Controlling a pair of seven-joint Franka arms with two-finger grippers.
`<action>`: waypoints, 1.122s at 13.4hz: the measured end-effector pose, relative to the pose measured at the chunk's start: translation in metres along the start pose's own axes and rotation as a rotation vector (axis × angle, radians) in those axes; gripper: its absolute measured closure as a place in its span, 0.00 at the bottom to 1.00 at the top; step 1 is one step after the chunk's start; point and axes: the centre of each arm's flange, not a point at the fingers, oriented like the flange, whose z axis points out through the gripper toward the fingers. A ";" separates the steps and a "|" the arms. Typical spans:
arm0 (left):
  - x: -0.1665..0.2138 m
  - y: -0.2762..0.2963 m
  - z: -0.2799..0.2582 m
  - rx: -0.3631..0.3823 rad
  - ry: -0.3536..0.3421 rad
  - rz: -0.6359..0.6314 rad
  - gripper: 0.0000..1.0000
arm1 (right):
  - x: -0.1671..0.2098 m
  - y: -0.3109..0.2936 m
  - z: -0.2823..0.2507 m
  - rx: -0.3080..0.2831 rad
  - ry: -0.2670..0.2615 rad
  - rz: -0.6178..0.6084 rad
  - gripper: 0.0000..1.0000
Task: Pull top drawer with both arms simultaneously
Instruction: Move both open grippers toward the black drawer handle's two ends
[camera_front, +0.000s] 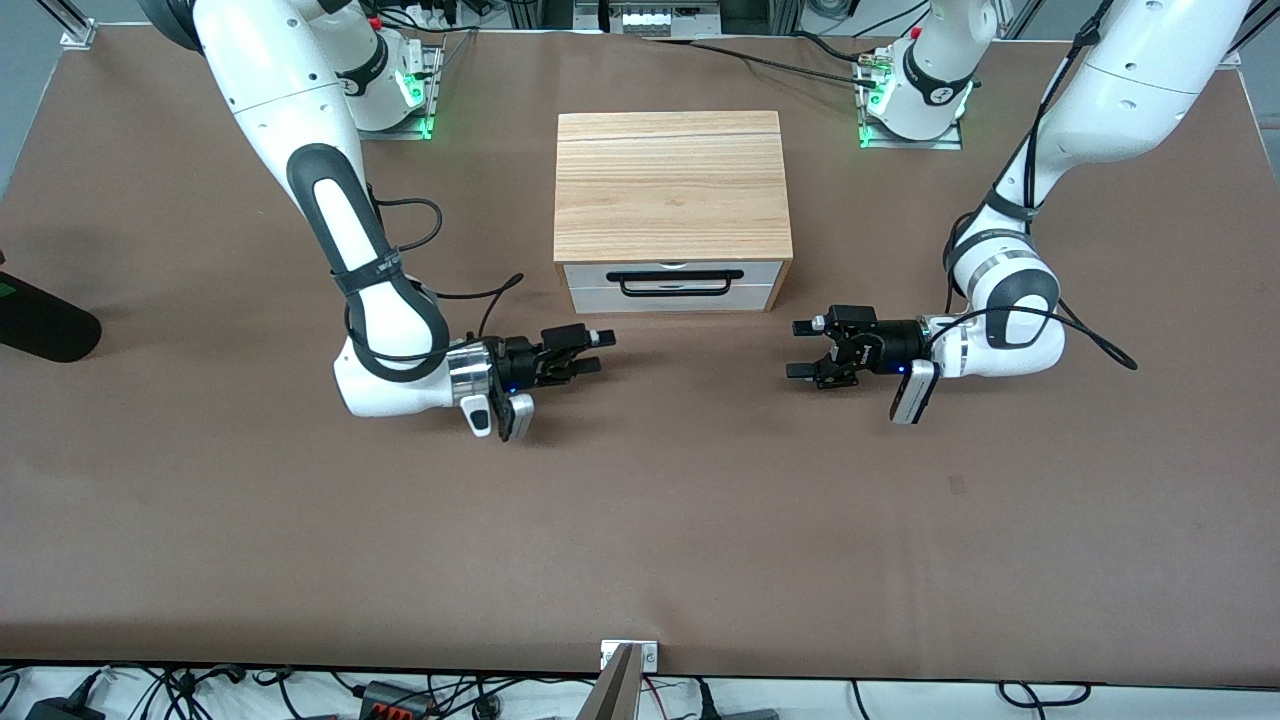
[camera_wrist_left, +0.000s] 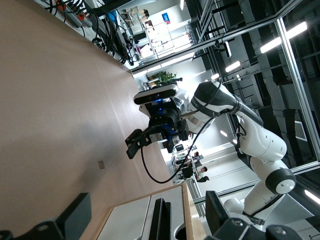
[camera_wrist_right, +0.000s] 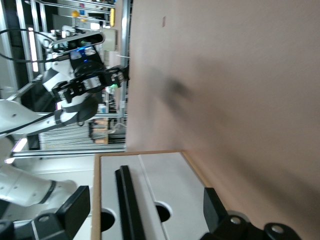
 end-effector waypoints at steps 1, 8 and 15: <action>-0.002 -0.002 0.000 0.000 -0.001 -0.005 0.00 | -0.005 0.000 0.007 0.041 -0.002 0.001 0.00; -0.027 -0.023 0.003 0.001 -0.005 -0.063 0.00 | -0.042 0.022 0.008 0.224 -0.054 -0.002 0.00; -0.055 -0.035 0.029 0.003 0.169 -0.187 0.00 | -0.053 0.029 0.016 0.232 -0.065 -0.006 0.00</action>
